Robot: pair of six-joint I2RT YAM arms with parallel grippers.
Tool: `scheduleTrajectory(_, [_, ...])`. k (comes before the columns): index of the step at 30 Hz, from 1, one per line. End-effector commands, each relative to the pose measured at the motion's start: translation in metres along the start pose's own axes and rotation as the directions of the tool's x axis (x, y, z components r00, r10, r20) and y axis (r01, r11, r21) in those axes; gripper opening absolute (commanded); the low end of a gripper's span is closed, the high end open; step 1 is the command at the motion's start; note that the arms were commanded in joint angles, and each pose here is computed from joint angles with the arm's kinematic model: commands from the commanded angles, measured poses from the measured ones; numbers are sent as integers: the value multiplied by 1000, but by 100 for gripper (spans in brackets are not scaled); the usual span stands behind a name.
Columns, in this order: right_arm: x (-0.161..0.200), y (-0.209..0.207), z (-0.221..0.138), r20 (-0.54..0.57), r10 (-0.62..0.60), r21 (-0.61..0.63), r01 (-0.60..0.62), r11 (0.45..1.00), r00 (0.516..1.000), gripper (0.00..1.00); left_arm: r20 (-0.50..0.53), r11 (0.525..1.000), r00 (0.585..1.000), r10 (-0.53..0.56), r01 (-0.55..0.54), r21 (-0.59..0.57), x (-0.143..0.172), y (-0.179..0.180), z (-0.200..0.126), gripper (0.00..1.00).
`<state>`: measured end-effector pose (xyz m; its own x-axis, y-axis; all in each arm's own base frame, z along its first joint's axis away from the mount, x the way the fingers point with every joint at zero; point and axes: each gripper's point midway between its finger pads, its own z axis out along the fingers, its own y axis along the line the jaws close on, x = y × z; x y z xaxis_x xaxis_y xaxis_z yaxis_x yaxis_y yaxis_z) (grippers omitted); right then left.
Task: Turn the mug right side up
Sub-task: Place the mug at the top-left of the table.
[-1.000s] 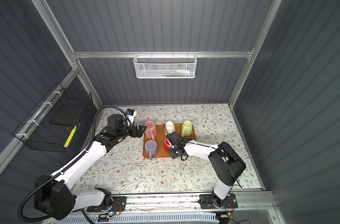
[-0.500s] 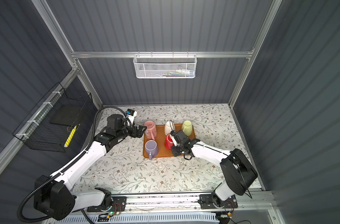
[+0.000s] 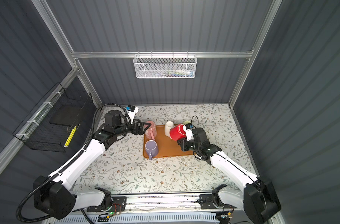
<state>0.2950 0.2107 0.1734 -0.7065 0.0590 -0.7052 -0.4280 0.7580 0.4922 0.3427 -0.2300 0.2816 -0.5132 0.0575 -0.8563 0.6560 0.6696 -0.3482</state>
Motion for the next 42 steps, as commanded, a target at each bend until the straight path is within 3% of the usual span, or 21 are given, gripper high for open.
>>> scheduleTrajectory(1, [-51, 44, -25, 191, -14, -176, 49, 983, 982, 0, 22, 960, 1000, -15, 8, 280, -23, -50, -3, 94])
scheduleTrajectory(7, [-77, 72, -45, 272, -22, -263, 97, 960, 962, 0, -2, 883, 999, -35, 31, 468, -25, -86, 0, 94])
scheduleTrajectory(14, [-89, 89, -52, 315, -6, -340, 119, 933, 949, 0, 33, 814, 998, -52, 23, 581, -36, -117, -1, 95])
scheduleTrajectory(25, [-105, 112, -61, 362, 9, -430, 158, 889, 932, 0, -32, 787, 998, -62, 69, 613, -19, -131, 22, 93])
scheduleTrajectory(34, [-99, 108, -43, 323, 26, -446, 128, 886, 946, 0, 22, 743, 998, -64, 33, 669, -27, -150, 18, 91])
scheduleTrajectory(42, [-102, 114, -42, 326, 18, -464, 143, 874, 945, 0, 2, 711, 996, -93, 65, 700, -21, -151, 26, 74])
